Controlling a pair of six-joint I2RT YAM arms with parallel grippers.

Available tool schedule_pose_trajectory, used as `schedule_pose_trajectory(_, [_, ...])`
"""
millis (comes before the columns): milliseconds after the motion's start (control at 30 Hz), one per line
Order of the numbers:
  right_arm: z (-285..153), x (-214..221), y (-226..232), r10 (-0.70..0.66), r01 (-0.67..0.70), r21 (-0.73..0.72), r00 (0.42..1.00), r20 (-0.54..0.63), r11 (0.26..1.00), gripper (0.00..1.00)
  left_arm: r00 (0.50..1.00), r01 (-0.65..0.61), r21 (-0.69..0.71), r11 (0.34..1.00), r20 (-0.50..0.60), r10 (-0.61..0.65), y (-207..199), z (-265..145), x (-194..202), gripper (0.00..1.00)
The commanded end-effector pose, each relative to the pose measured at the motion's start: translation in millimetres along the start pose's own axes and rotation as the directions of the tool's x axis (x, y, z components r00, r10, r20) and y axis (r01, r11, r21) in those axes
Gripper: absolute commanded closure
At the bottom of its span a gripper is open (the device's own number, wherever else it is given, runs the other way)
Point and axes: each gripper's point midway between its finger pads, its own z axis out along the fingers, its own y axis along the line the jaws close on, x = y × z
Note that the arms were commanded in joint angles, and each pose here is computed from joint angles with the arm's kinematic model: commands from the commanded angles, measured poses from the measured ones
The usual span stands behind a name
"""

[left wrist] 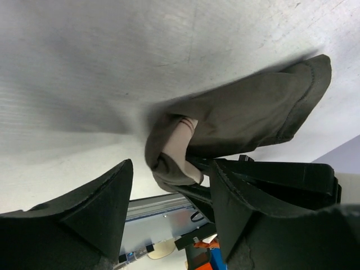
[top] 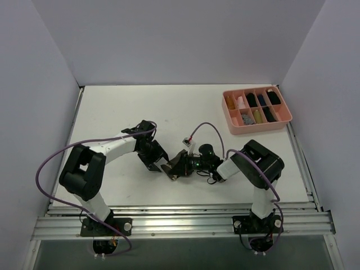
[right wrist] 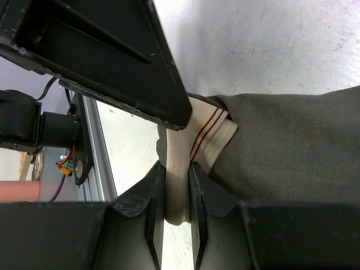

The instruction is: Roll the underwear

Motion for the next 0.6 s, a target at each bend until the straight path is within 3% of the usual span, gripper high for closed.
schedule_pose_trajectory(0, [-15, 55, -49, 0.094, -0.065, 0.197, 0.985, -0.142, 0.978, 0.98, 1.0, -0.016, -0.023, 1.0, 0.026, 0.017, -14, -1, -3, 0.36])
schedule_pose_trajectory(133, [-17, 55, -48, 0.083, -0.054, 0.198, 0.986, -0.144, 0.979, 0.98, 0.999, -0.044, -0.086, 0.995, -0.003, 0.044, -4, 9, 5, 0.48])
schedule_pose_trajectory(233, [-19, 56, -50, 0.074, -0.037, 0.215, 0.983, -0.166, 0.976, 0.95, 0.998, -0.068, -0.132, 0.989, -0.02, 0.066, 5, 14, 12, 0.74])
schedule_pose_trajectory(333, [-24, 56, -55, 0.058, -0.004, 0.261, 0.979, -0.198, 0.965, 0.84, 0.994, -0.109, -0.185, 0.977, -0.032, 0.105, 12, 11, 15, 0.96])
schedule_pose_trajectory(433, [-29, 44, -53, 0.044, 0.023, 0.308, 0.977, -0.209, 0.951, 0.71, 0.988, -0.154, -0.278, 0.948, -0.023, 0.154, 26, 3, 15, 0.98])
schedule_pose_trajectory(567, [-35, 10, -38, -0.024, 0.086, 0.363, 0.985, -0.173, 0.928, 0.65, 0.984, -0.168, -0.361, 0.917, -0.006, 0.178, 41, -9, 13, 0.98])
